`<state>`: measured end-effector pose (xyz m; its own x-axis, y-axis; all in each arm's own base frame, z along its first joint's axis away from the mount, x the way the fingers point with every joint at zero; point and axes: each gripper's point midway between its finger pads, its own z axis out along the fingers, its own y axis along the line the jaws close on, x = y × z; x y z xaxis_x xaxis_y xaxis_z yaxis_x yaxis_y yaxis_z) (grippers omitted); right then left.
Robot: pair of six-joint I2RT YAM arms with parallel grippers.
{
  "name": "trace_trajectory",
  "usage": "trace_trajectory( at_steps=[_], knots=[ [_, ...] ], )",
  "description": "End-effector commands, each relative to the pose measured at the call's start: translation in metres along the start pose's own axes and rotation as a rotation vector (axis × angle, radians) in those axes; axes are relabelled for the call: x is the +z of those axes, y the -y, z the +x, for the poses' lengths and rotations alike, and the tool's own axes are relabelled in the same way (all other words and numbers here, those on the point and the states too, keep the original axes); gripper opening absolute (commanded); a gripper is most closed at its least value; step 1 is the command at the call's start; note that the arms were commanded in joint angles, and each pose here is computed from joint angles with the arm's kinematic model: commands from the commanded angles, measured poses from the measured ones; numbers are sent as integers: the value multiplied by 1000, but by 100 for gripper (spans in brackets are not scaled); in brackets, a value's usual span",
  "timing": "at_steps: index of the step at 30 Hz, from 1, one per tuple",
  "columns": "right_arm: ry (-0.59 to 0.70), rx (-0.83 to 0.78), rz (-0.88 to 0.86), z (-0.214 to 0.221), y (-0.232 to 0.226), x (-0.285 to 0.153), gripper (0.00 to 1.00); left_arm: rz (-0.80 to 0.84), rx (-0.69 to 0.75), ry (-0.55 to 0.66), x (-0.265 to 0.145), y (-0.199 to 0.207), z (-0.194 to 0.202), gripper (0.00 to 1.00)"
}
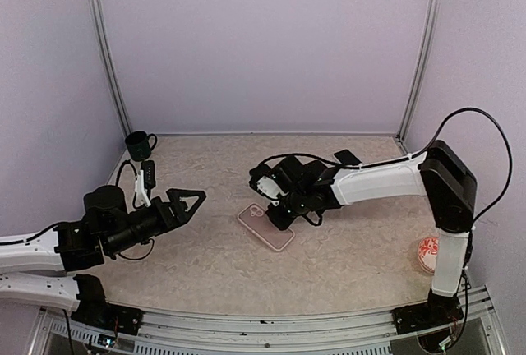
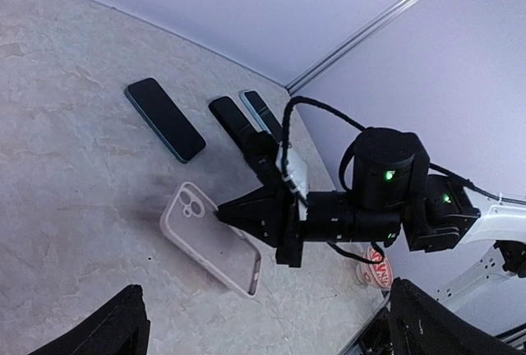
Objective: Put the phone into the phone case
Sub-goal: Place the phone case at the center of the board.
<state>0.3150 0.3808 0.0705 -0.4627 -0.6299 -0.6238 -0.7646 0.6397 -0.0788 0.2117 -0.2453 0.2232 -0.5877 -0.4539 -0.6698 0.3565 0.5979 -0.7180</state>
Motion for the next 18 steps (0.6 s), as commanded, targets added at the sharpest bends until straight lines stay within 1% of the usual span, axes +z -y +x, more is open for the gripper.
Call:
trace_trajectory(
  at_steps=[1, 4, 9, 18],
  knots=[
    [-14, -169, -4, -20, -24, 23, 0, -39, -28, 32, -10, -8, -10, 99],
    [-3, -242, -29, -35, -37, 34, 0, -35, -47, 42, -17, -11, -10, 99],
    [4, -323, -91, -45, -53, 41, 0, -30, -65, 53, -23, -14, -11, 99],
    [-2, -382, -133, -46, -62, 51, 0, -30, -66, 53, -20, -13, -12, 99]
  ],
)
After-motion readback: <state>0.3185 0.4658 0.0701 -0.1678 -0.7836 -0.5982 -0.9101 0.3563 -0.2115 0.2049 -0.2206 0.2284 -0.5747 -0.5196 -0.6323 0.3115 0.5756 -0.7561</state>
